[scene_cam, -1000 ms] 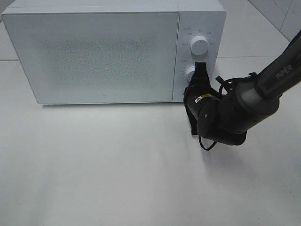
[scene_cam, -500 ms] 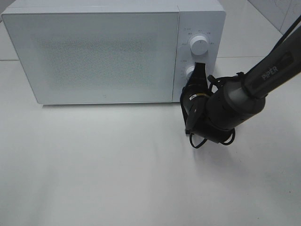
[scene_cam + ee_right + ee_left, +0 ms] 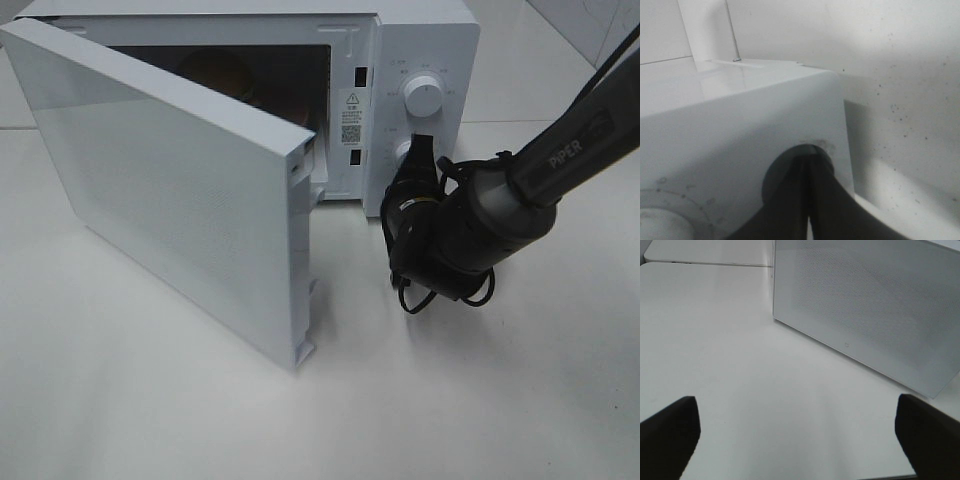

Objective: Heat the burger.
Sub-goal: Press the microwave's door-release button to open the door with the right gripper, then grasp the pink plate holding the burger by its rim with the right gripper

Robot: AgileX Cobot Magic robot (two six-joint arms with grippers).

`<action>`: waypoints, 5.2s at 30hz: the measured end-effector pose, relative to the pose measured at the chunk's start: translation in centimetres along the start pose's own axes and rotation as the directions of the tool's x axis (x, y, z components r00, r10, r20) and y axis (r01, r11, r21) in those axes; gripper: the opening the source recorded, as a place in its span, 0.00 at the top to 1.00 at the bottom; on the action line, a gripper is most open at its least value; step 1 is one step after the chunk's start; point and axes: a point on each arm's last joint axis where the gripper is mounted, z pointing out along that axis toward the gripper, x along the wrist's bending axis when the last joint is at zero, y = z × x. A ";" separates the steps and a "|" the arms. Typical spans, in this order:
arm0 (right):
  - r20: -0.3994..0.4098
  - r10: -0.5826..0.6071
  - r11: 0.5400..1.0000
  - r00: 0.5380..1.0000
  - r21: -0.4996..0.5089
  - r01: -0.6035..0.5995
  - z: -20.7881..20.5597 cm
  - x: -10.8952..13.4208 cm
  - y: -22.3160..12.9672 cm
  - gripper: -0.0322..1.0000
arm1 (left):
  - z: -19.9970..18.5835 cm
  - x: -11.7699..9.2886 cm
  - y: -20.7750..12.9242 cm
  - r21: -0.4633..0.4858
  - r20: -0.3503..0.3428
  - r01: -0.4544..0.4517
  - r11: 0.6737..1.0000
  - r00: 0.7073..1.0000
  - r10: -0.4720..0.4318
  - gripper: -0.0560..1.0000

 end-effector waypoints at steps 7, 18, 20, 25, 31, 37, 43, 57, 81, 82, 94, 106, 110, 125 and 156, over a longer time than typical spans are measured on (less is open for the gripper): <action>0.009 0.008 1.000 1.000 0.006 -0.008 -0.1 0.2 -0.1 0.97 | 0.0 0.0 0.0 0.000 0.000 0.000 1.000 1.000 0.000 0.02; 0.021 -0.045 0.998 0.999 0.054 0.044 -0.6 0.7 0.7 0.97 | 0.0 0.0 0.0 0.000 0.000 0.000 1.000 1.000 0.000 0.02; 0.021 -0.067 0.995 0.998 0.071 0.065 -0.8 0.8 0.9 0.97 | 0.0 0.0 0.0 0.000 0.000 0.000 1.000 1.000 0.000 0.02; 0.016 -0.123 0.986 0.992 0.118 0.120 -1.8 0.9 1.2 0.97 | 0.0 0.0 0.0 0.000 0.000 0.000 1.000 1.000 0.000 0.02; -0.051 -0.194 0.967 0.980 0.159 0.199 -3.6 2.0 1.8 0.97 | 0.0 0.0 0.0 0.000 0.000 0.000 1.000 1.000 0.000 0.02; -0.070 -0.300 0.933 0.951 0.185 0.308 -5.4 2.1 2.8 0.97 | 0.0 0.0 0.0 0.000 0.000 0.000 1.000 1.000 0.000 0.02; -0.122 -0.457 0.848 0.881 0.239 0.473 -7.8 2.9 3.4 0.97 | 0.0 0.0 0.0 0.000 0.000 0.000 1.000 1.000 0.000 0.02; -0.224 -0.851 0.389 0.474 0.337 0.857 -10.9 4.5 3.4 0.97 | 0.0 0.0 0.0 0.000 0.000 0.000 1.000 1.000 0.000 0.02; -0.623 -0.736 -0.544 -0.265 0.313 0.778 -16.0 7.7 3.2 0.96 | 0.0 0.0 0.0 0.000 0.000 0.000 1.000 1.000 0.000 0.02; -0.646 -0.695 -0.600 -0.316 0.278 0.750 -16.0 8.4 2.9 0.95 | 0.0 0.0 0.0 0.000 0.000 0.000 1.000 1.000 0.000 0.02; -0.716 -0.377 -0.862 -0.588 0.038 0.506 -16.3 11.2 2.5 0.94 | 0.0 0.0 0.0 0.000 0.000 0.000 1.000 1.000 0.000 0.02; -0.557 0.164 -0.945 -0.814 -0.326 0.032 -16.8 12.3 1.4 0.89 | 0.0 0.0 0.0 0.000 0.000 0.000 1.000 1.000 0.000 0.02; -0.513 0.238 -0.932 -0.825 -0.360 -0.045 -16.7 12.6 1.5 0.86 | 0.0 0.0 0.0 0.000 0.000 0.000 1.000 1.000 0.000 0.02; -0.353 0.369 -0.852 -0.860 -0.498 -0.162 -17.6 12.9 -0.6 0.26 | 0.0 0.0 0.0 0.000 0.000 0.000 1.000 1.000 0.000 0.02; -0.363 0.380 -0.856 -0.851 -0.485 -0.176 -9.0 11.1 -9.3 0.12 | 0.0 0.0 0.0 0.000 0.000 0.000 1.000 1.000 0.000 0.02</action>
